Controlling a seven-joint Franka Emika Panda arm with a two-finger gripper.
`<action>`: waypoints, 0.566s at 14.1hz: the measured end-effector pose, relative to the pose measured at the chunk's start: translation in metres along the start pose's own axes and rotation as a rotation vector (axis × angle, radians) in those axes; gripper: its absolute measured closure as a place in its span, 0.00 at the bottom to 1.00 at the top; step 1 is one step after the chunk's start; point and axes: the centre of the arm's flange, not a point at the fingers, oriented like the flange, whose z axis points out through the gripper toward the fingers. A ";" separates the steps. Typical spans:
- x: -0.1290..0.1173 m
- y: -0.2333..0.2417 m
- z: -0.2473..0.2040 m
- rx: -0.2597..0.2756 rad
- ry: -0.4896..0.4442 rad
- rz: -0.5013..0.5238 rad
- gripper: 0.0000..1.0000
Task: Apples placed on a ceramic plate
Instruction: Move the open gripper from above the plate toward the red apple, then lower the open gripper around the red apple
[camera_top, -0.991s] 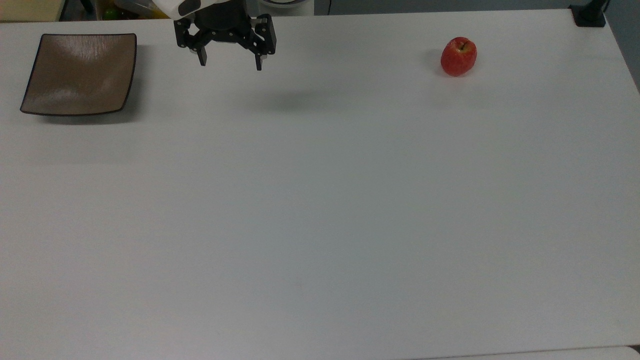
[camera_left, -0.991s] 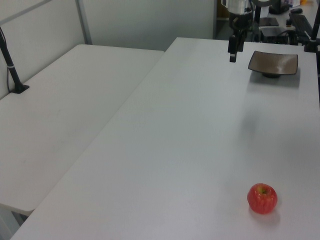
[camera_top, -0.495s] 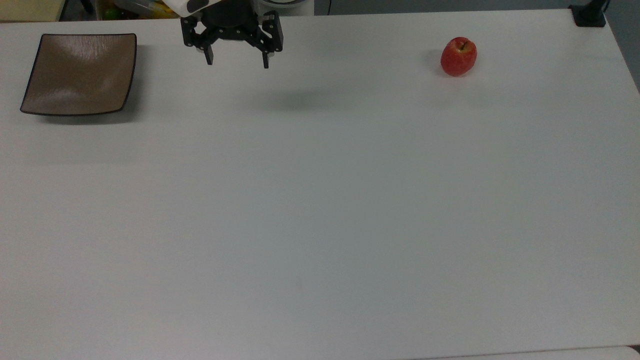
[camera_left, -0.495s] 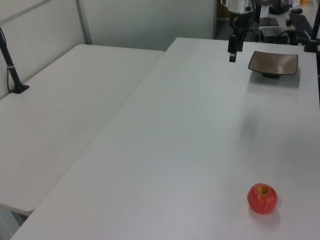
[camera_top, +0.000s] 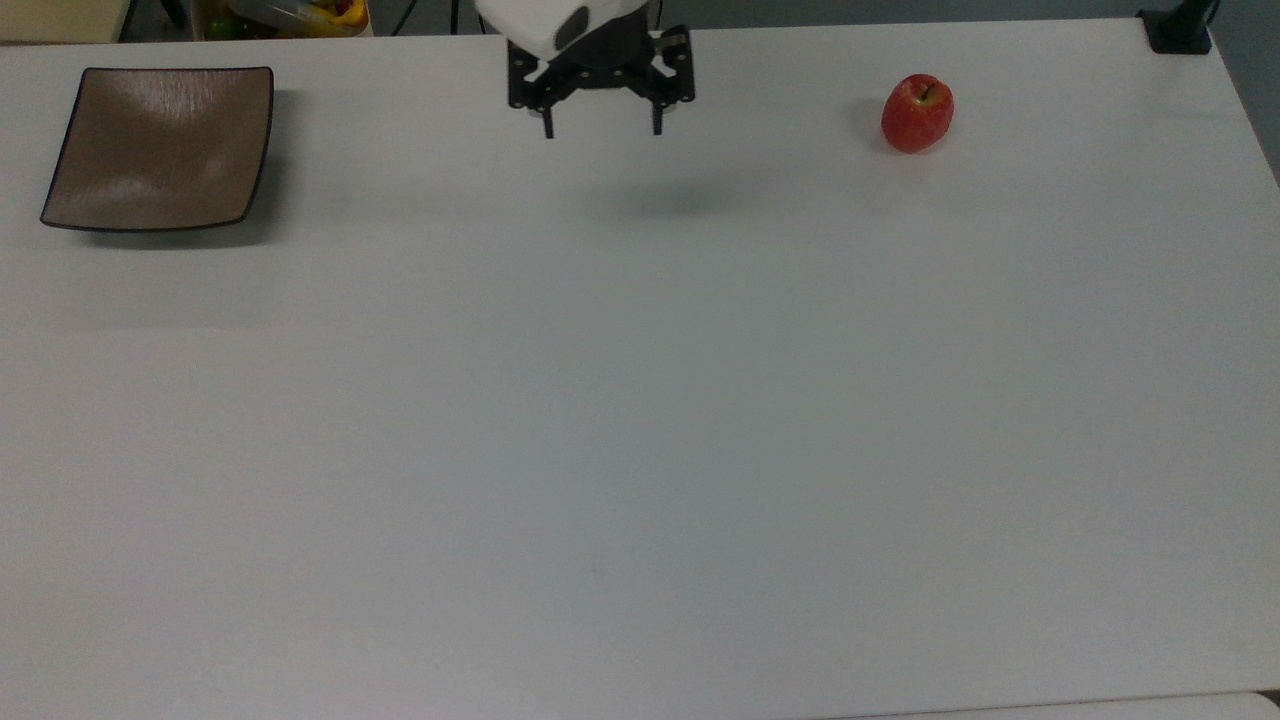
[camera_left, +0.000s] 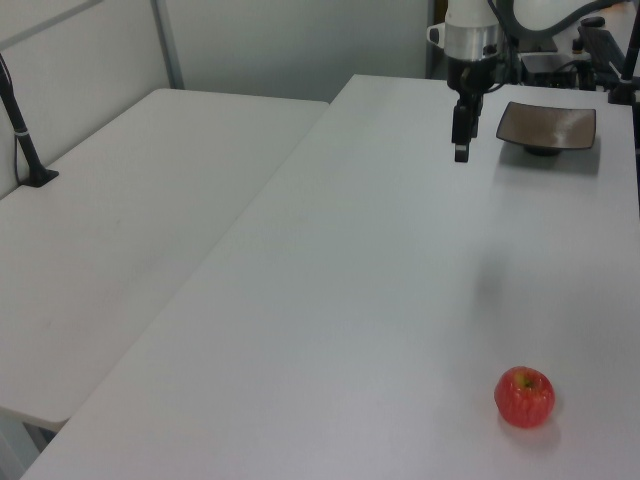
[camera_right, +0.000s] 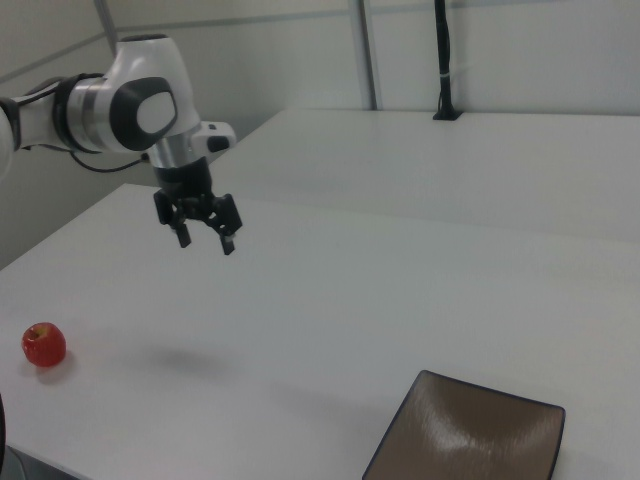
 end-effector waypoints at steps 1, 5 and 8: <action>-0.002 -0.019 0.002 0.001 -0.005 -0.017 0.00; -0.030 -0.125 0.021 -0.005 -0.044 -0.151 0.00; -0.052 -0.179 0.027 -0.003 -0.060 -0.236 0.00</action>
